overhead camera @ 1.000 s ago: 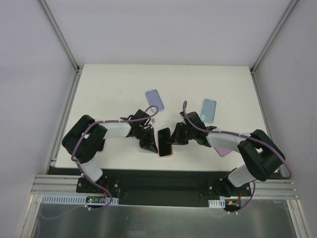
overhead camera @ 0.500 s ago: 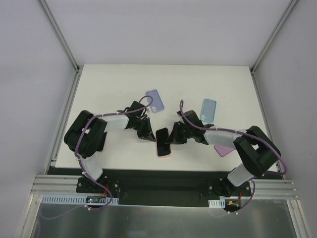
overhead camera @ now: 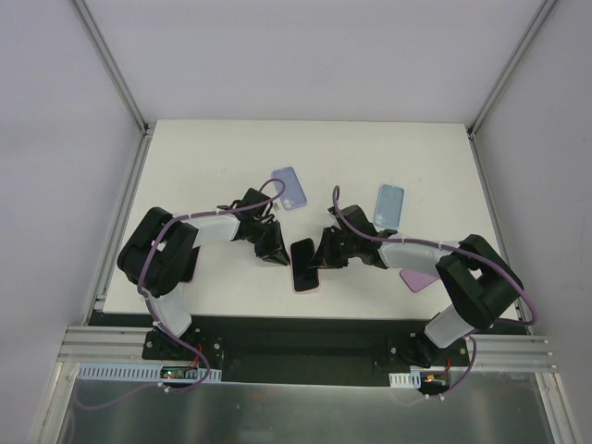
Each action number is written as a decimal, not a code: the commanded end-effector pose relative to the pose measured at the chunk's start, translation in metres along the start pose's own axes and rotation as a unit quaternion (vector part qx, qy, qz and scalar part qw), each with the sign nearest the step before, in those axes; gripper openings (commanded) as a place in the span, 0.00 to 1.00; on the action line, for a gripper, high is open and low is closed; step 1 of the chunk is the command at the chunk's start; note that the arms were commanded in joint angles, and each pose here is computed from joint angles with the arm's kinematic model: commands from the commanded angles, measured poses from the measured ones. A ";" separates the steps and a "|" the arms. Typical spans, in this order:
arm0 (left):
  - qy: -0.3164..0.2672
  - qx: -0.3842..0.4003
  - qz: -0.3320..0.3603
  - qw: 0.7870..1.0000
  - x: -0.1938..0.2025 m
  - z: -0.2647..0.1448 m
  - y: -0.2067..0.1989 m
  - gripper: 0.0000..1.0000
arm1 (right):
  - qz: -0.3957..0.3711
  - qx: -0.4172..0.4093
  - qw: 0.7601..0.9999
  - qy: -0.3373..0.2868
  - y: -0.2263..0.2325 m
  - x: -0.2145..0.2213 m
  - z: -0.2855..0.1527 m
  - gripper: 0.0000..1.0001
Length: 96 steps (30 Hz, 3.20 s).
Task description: Put the phone into the phone case
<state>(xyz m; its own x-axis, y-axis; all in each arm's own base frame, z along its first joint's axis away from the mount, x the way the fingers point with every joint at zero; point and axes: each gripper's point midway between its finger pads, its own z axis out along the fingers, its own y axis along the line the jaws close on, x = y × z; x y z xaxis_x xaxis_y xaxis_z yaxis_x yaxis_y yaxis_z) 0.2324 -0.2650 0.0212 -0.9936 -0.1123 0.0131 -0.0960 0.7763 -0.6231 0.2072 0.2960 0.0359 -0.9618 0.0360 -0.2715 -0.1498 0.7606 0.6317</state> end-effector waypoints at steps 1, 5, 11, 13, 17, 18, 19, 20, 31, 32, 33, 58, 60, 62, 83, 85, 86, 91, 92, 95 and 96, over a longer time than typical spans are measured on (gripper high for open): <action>0.018 0.038 0.022 0.999 0.011 -0.011 -0.024 0.17 | -0.024 0.100 0.993 0.063 -0.053 0.052 0.012 0.08; 0.014 0.049 0.026 0.998 0.011 -0.018 -0.031 0.25 | -0.017 0.100 0.992 0.070 -0.053 0.054 0.014 0.08; -0.022 0.054 0.073 0.996 0.002 -0.039 -0.038 0.47 | 0.007 0.094 0.993 0.077 -0.053 0.060 0.028 0.10; -0.018 0.055 0.077 0.995 0.003 -0.040 -0.039 0.47 | 0.016 0.086 0.993 0.078 -0.052 0.062 0.029 0.13; -0.008 0.036 0.063 0.997 0.006 -0.033 -0.026 0.45 | 0.014 0.070 0.996 0.058 -0.040 0.053 0.023 0.19; -0.004 0.031 0.061 0.998 0.007 -0.030 -0.023 0.45 | 0.014 0.067 0.996 0.057 -0.038 0.053 0.022 0.21; -0.002 0.030 0.061 0.998 0.008 -0.029 -0.022 0.45 | 0.015 0.065 0.996 0.054 -0.035 0.050 0.020 0.28; 0.003 0.034 0.064 0.997 0.010 -0.028 -0.023 0.45 | 0.015 0.060 0.997 0.049 -0.031 0.048 0.017 0.31; 0.007 0.016 0.065 0.998 0.010 -0.024 -0.015 0.46 | 0.008 0.060 0.998 -0.007 -0.016 0.026 -0.010 0.51; 0.006 0.012 0.066 0.998 0.010 -0.023 -0.013 0.46 | 0.009 0.073 0.997 -0.004 -0.021 0.028 -0.012 0.52; 0.008 0.008 0.064 0.998 0.010 -0.021 -0.011 0.46 | 0.008 0.076 0.997 -0.004 -0.020 0.027 -0.013 0.53; 0.019 0.022 0.082 0.996 0.018 -0.013 -0.043 0.49 | -0.014 0.121 0.992 -0.028 -0.011 0.009 -0.051 0.45; 0.022 0.023 0.082 0.996 0.018 -0.012 -0.044 0.49 | -0.012 0.129 0.991 -0.023 -0.014 0.012 -0.051 0.41; 0.022 0.026 0.084 0.996 0.018 -0.011 -0.047 0.49 | -0.009 0.133 0.991 -0.020 -0.017 0.013 -0.052 0.44; 0.063 0.002 0.085 0.994 0.025 0.025 -0.041 0.48 | -0.048 0.092 0.994 -0.027 -0.029 0.019 -0.066 0.62; 0.063 -0.001 0.086 0.994 0.025 0.027 -0.039 0.47 | -0.044 0.101 0.994 -0.023 -0.036 0.021 -0.062 0.63; 0.067 -0.003 0.085 0.994 0.026 0.029 -0.037 0.47 | -0.044 0.103 0.993 -0.022 -0.038 0.022 -0.060 0.63; 0.071 -0.005 0.082 0.994 0.025 0.032 -0.035 0.47 | -0.039 0.083 0.996 -0.015 -0.037 0.023 -0.042 0.64; 0.073 -0.005 0.081 0.994 0.026 0.032 -0.035 0.46 | -0.039 0.079 0.996 -0.013 -0.036 0.023 -0.040 0.64; 0.075 0.011 0.084 0.994 0.026 0.031 -0.042 0.41 | -0.037 0.073 0.997 -0.003 -0.033 0.024 -0.029 0.64; 0.076 0.014 0.082 0.994 0.027 0.031 -0.043 0.39 | -0.039 0.071 0.997 -0.001 -0.032 0.025 -0.027 0.64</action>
<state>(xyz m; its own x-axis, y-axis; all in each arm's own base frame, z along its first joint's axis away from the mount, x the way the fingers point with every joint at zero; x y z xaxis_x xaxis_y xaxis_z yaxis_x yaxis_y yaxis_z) 0.2125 -0.3181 0.0314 -0.9941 0.1072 0.0139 0.0720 0.7528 -0.6543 0.1762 0.2367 0.0267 -0.9535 -0.0148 -0.3011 -0.1560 0.8788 0.4510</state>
